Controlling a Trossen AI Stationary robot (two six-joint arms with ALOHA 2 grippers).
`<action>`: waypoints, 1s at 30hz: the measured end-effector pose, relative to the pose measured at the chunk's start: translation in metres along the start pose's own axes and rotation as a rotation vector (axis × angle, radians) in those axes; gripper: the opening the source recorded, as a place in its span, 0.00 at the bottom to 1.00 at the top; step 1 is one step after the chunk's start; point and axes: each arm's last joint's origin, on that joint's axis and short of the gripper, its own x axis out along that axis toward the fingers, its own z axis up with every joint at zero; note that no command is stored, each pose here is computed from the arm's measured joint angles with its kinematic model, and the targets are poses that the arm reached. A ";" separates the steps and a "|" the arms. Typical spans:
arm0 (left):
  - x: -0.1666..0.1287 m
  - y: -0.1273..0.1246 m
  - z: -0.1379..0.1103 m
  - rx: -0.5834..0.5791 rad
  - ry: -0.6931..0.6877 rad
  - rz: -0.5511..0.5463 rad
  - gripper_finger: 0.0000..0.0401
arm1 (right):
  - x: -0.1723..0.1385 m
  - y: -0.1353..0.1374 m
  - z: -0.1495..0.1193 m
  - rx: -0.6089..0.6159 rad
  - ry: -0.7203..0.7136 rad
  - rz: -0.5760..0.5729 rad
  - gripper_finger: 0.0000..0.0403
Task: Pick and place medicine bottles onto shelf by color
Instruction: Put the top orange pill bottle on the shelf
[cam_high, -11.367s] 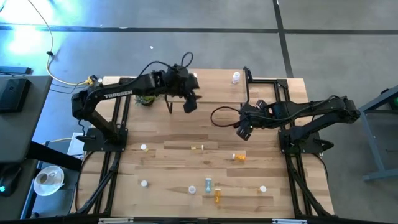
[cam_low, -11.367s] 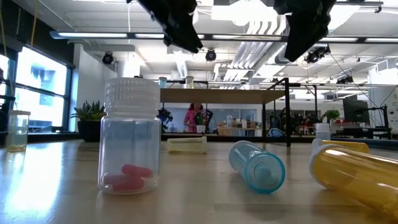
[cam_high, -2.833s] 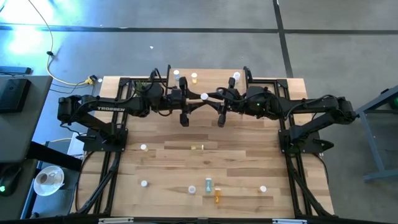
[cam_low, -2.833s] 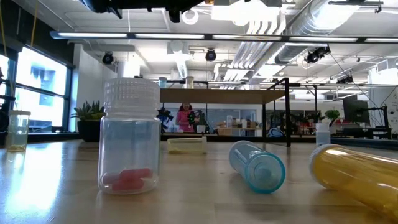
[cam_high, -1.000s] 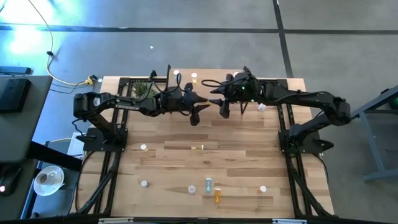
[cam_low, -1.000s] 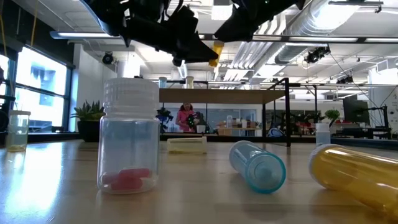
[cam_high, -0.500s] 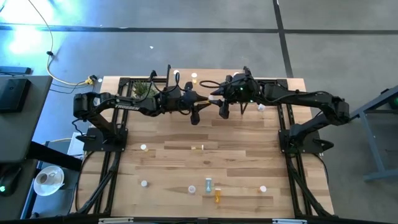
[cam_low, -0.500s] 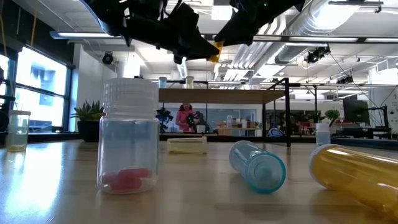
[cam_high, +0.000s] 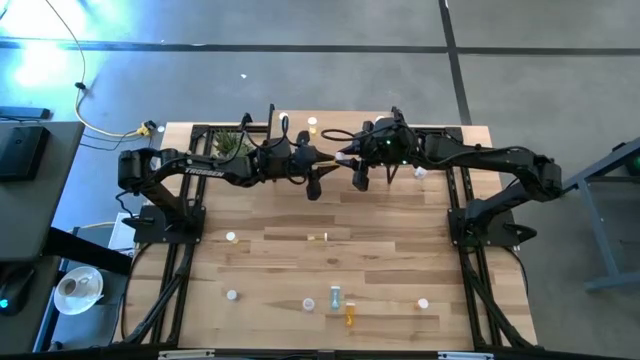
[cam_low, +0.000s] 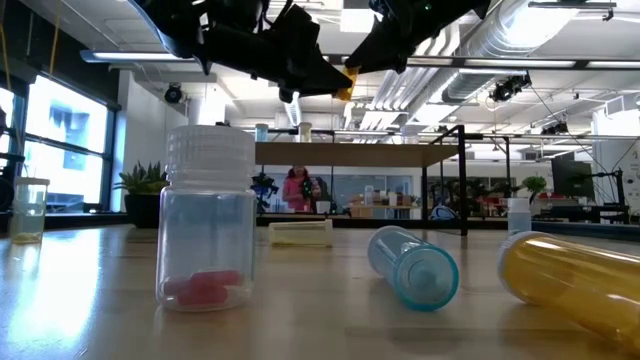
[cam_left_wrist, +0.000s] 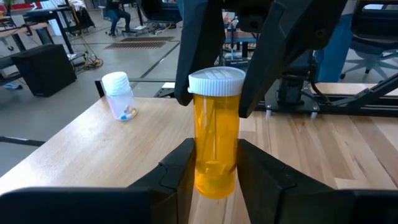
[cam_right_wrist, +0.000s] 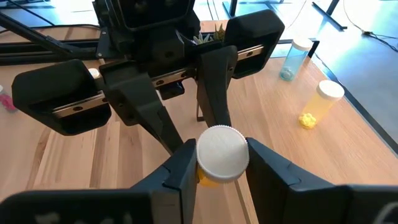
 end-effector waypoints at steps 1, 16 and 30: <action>0.000 0.000 0.000 0.000 0.000 0.000 0.26 | 0.000 0.000 0.000 0.000 0.000 0.000 0.25; 0.000 0.000 0.000 0.001 0.007 -0.001 0.39 | 0.000 0.000 0.000 0.001 0.003 0.004 0.25; -0.008 0.003 0.006 0.106 0.026 0.087 0.55 | 0.000 -0.004 0.000 -0.014 0.011 -0.152 0.25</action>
